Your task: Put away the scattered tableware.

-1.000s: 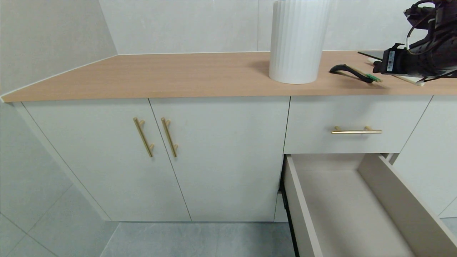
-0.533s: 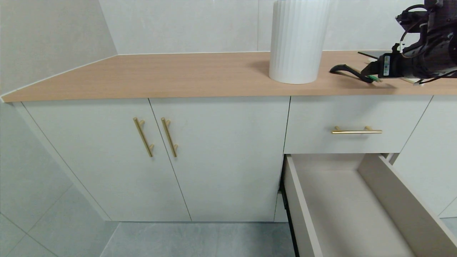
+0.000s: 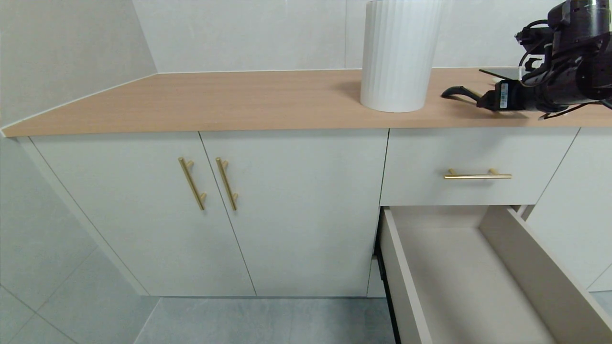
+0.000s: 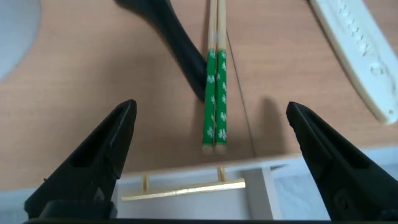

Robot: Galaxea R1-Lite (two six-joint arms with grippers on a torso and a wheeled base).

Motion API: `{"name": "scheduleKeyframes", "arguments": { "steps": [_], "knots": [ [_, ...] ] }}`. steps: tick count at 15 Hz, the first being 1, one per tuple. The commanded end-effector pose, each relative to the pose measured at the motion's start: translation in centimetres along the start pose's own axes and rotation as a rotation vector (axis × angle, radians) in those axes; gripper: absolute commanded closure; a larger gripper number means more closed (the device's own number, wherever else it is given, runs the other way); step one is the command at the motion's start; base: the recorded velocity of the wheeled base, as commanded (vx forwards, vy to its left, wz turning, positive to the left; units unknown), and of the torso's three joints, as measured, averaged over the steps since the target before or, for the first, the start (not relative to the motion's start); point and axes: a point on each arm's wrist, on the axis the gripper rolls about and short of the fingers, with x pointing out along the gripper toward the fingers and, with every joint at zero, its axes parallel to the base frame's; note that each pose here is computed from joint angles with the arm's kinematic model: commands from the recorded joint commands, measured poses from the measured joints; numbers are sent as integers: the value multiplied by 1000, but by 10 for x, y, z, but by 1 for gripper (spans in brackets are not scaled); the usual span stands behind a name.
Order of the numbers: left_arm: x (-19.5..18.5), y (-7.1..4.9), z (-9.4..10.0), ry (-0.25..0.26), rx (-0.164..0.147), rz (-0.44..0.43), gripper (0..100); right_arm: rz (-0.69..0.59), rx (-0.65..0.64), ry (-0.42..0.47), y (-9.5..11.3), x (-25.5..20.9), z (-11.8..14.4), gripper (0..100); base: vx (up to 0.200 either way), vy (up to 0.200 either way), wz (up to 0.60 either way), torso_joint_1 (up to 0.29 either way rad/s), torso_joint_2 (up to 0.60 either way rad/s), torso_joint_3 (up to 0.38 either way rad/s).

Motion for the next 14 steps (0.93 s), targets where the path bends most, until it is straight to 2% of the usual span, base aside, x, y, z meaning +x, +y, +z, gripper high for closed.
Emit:
{"name": "scheduleKeyframes", "arguments": {
  "steps": [1,10,13,14],
  "knots": [
    [0,0,0,0,0,1,0,0,-1,5,1,2,-1,100,0,0,0,0,0,0],
    [0,0,0,0,0,1,0,-2,8,-25,-3,-7,5,100,0,0,0,0,0,0],
    [0,0,0,0,0,1,0,2,28,-88,-10,-33,19,100,0,0,0,0,0,0],
    [0,0,0,0,0,1,0,3,43,-131,-16,-57,29,100,0,0,0,0,0,0]
  ]
}}
